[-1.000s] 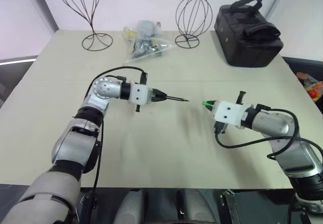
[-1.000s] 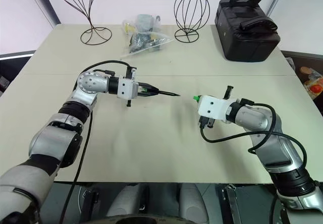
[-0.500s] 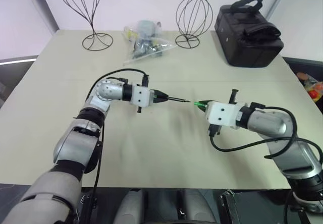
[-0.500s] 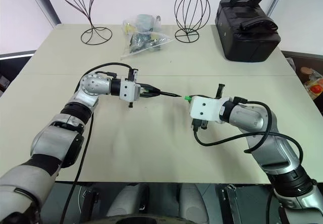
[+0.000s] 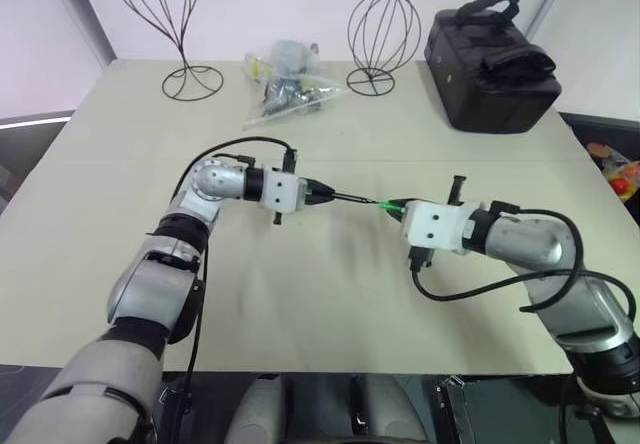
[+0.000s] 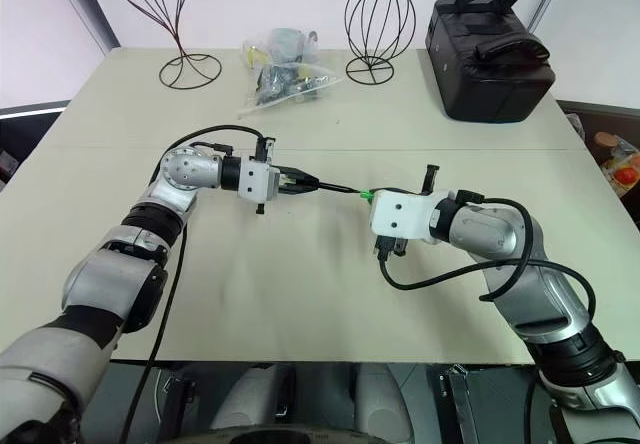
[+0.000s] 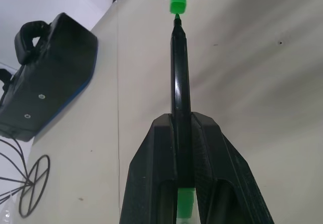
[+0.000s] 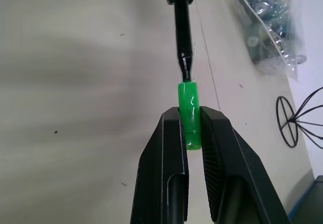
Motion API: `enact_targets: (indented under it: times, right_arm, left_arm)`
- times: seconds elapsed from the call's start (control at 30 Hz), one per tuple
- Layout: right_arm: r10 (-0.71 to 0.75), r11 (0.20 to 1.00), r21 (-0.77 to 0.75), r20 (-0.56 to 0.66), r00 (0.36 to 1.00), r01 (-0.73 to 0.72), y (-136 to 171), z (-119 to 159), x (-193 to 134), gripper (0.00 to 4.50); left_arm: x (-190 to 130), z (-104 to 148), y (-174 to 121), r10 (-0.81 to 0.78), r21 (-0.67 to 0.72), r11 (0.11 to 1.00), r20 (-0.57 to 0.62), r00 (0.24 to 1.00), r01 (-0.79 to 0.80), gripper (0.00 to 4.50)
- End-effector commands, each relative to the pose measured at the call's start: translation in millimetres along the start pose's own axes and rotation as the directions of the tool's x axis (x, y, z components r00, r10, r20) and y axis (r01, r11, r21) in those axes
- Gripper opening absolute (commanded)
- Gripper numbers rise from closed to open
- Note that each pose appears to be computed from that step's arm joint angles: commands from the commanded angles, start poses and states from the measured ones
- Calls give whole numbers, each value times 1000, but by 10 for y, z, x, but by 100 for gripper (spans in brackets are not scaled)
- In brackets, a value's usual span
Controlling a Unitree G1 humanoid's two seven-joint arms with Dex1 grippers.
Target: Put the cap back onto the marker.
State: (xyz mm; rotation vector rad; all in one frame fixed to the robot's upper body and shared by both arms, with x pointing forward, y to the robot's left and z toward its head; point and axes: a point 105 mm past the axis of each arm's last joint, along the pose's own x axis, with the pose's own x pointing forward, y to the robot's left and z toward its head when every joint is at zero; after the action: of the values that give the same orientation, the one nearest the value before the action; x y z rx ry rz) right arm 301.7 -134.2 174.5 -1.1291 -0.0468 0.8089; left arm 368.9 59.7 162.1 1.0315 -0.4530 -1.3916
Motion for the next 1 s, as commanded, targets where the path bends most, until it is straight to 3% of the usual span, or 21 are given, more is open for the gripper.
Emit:
enact_targets:
  times: [0.03, 1.0]
  right_arm:
    - [-32, 999, -35, 32, 999, 34, -79, 113, -27, 6]
    - [-3, 1000, -18, 32, 999, 4, 23, 111, 23, 6]
  left_arm:
    - [-12, 108, 131, 24, 59, 998, 32, 999, -26, 0]
    - [27, 149, 199, 43, 74, 996, 43, 998, -47, 0]
